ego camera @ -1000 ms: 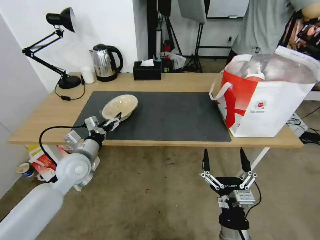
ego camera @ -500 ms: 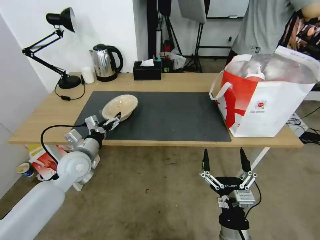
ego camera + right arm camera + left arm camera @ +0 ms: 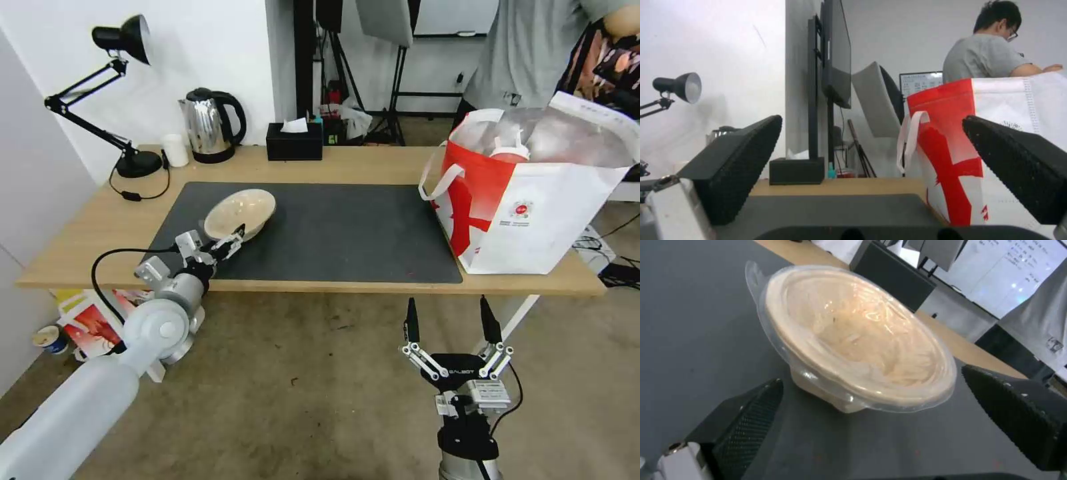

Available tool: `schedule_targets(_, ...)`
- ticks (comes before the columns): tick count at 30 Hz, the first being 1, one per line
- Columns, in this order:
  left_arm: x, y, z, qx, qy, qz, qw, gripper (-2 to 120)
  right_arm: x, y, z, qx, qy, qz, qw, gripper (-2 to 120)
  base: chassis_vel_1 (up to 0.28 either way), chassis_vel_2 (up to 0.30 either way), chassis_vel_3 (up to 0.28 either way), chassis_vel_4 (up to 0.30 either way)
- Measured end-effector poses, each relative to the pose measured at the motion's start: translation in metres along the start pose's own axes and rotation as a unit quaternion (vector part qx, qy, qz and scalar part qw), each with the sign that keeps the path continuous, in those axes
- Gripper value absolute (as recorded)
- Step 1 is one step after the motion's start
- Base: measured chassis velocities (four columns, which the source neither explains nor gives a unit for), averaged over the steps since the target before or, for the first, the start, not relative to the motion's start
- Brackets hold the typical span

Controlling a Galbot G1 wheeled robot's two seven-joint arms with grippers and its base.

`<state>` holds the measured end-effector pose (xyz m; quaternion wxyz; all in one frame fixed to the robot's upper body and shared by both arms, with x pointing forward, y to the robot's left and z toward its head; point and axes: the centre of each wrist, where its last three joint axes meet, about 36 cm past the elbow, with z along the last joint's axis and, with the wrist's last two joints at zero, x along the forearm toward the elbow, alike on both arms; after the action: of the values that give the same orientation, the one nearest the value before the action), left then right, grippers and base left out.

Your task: Pick up the trash from the table and place it into the takeout bag.

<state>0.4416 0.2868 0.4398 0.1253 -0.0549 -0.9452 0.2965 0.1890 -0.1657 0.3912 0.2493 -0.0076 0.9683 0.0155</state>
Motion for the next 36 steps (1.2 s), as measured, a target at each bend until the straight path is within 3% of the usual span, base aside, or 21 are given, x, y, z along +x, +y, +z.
schedule_targets(5,-0.002,0.001,0.001,0.0,0.001,-0.001,1.0,100,0.0,0.0,0.0,0.0,0.0,0.0,1.0,100,0.0,0.0,0.0,0.0)
schedule_targets(7,-0.002,0.001,0.001,0.0,0.001,-0.001,1.0,89,0.0,0.0,0.0,0.0,0.0,0.0,1.0,100,0.0,0.0,0.0,0.0)
schedule_targets(9,-0.002,0.001,0.001,0.0,0.001,-0.001,1.0,89,0.0,0.0,0.0,0.0,0.0,0.0,1.0,100,0.0,0.0,0.0,0.0)
schedule_targets(10,-0.005,0.001,0.0,-0.002,0.002,-0.001,1.0,80,0.0,0.0,0.0,0.0,0.0,0.0,1.0,100,0.0,0.0,0.0,0.0)
schedule_targets(13,-0.005,0.002,0.0,-0.002,0.003,-0.001,1.0,72,0.0,0.0,0.0,0.0,0.0,0.0,1.0,100,0.0,0.0,0.0,0.0)
schedule_targets(21,-0.007,0.002,0.0,-0.004,0.006,-0.002,1.0,36,0.0,0.0,0.0,0.0,0.0,0.0,1.0,100,0.0,0.0,0.0,0.0)
schedule_targets(23,-0.006,0.002,-0.001,-0.004,0.006,-0.001,1.0,32,0.0,0.0,0.0,0.0,0.0,0.0,1.0,100,0.0,0.0,0.0,0.0)
schedule_targets(26,-0.006,0.001,-0.003,-0.005,0.004,0.001,1.0,17,0.0,0.0,0.0,0.0,0.0,0.0,1.0,100,0.0,0.0,0.0,0.0)
schedule_targets(31,-0.004,0.0,-0.005,-0.005,-0.001,0.002,1.0,1,0.0,0.0,0.0,0.0,0.0,0.0,1.0,100,0.0,0.0,0.0,0.0)
schedule_targets(36,-0.001,0.0,-0.01,-0.004,-0.006,0.003,1.0,1,0.0,0.0,0.0,0.0,0.0,0.0,1.0,100,0.0,0.0,0.0,0.0)
